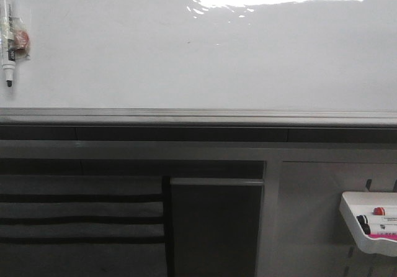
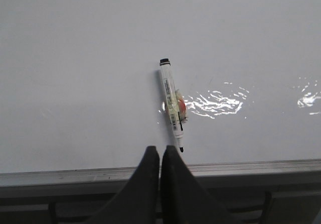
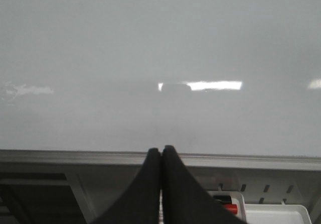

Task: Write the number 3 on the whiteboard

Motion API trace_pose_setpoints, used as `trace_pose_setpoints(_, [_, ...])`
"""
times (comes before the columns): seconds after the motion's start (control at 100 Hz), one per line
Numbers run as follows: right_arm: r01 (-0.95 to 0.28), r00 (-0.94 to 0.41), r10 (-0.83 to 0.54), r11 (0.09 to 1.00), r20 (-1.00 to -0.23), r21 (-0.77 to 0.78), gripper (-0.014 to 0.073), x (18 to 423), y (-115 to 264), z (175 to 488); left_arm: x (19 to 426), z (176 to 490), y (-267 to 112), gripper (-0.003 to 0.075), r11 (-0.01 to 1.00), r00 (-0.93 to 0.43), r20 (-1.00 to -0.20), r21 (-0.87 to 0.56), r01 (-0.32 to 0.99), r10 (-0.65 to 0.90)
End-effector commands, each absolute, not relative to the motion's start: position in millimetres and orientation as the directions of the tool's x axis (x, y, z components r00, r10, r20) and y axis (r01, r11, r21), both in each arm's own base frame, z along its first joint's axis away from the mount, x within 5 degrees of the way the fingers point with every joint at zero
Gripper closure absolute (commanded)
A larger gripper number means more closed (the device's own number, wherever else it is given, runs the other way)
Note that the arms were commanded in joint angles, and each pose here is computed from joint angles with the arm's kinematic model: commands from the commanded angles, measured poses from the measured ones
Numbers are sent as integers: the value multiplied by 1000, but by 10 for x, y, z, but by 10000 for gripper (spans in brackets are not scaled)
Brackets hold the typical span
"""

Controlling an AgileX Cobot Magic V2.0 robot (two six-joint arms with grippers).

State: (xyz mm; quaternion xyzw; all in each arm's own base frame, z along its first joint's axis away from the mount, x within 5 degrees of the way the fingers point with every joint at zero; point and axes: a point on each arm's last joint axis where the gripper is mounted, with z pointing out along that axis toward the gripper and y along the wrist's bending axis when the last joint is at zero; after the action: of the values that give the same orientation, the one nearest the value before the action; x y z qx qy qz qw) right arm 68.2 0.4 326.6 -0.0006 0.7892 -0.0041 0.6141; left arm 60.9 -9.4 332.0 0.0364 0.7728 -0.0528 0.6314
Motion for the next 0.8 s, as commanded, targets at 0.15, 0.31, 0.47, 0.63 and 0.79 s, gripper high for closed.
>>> trace_pose_setpoints(0.15, [-4,-295,-29,1000,-955,-29,663,1030,-11,3534,935,3547,-116,741,992,-246,-969,-38,117,-8])
trace_pose_setpoints(0.31, [-8,-365,-18,1000,-931,-16,662,1183,-12,3453,1105,3472,-129,741,993,-315,-949,-41,113,-3])
trace_pose_setpoints(0.47, [-21,-423,-2,1000,-906,7,506,1314,2,3375,1262,3412,-139,696,993,-357,-934,-43,109,-1])
trace_pose_setpoints(0.63, [-55,-450,50,995,-891,83,231,1422,73,3334,1462,3350,-151,456,994,-375,-927,-26,111,17])
trace_pose_setpoints(0.79, [-170,-470,24,978,-882,118,220,1520,253,3316,1728,3235,-198,307,991,-408,-913,-68,114,-16])
